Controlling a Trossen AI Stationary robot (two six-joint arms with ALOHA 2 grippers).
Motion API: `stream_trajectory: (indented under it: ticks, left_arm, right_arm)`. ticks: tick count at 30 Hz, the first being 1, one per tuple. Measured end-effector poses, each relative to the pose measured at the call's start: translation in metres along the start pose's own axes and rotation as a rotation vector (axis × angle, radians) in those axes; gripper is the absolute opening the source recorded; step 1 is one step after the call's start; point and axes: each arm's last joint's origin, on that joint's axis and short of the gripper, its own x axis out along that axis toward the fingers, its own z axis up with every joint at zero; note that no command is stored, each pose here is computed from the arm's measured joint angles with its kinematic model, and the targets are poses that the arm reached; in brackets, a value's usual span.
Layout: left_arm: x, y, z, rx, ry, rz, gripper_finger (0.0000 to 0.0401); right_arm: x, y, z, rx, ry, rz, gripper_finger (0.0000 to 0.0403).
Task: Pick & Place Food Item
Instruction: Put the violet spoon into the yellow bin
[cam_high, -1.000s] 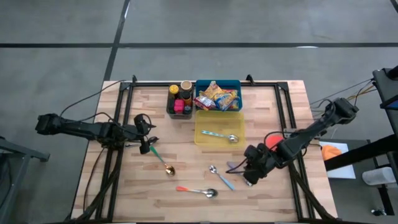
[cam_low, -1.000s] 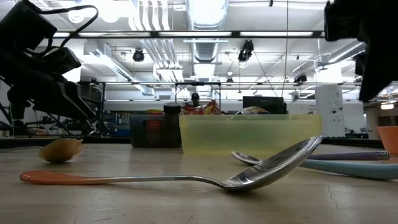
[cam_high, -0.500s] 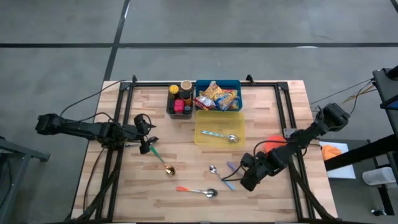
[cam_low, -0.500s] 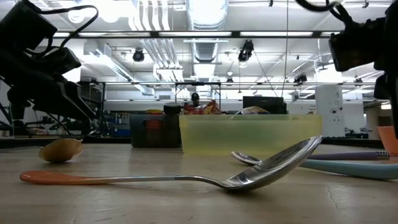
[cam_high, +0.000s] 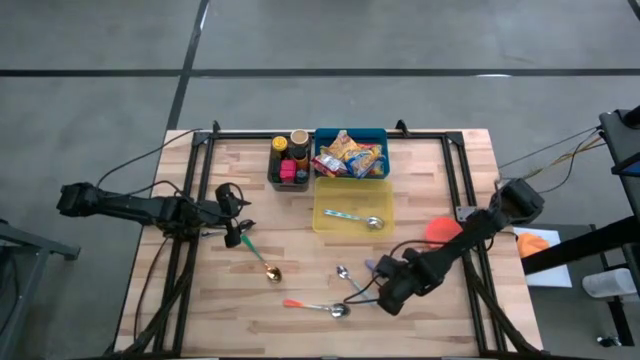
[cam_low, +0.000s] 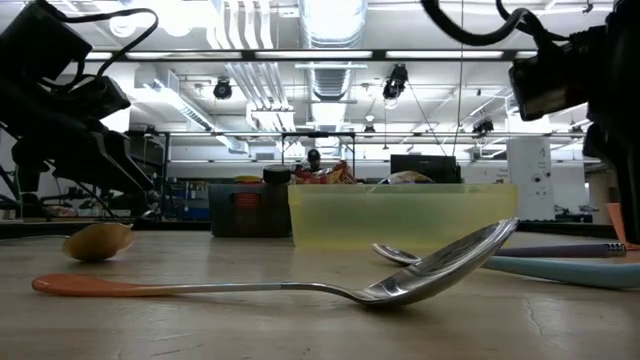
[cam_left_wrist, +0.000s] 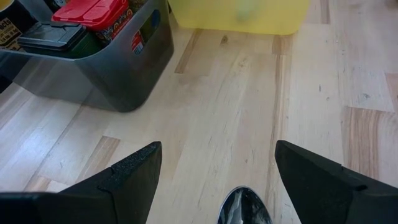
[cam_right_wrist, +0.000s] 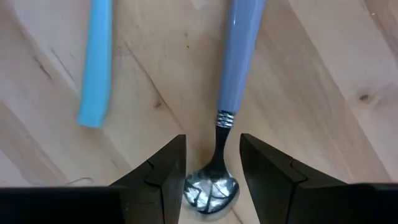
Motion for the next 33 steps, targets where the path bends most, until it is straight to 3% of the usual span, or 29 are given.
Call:
stream_trajectory:
  ticks: [8,33]
  left_arm:
    - [0.000,0.000,0.000,0.000,0.000,0.000,0.0317]
    - [0.000,0.000,0.000,0.000,0.000,0.000,0.0316]
  right_arm:
    - [0.001,0.008,0.003,-0.023,0.014,-0.048,0.0148]
    - [0.016,-0.004,-0.002,-0.057,0.007,-0.106,0.0148]
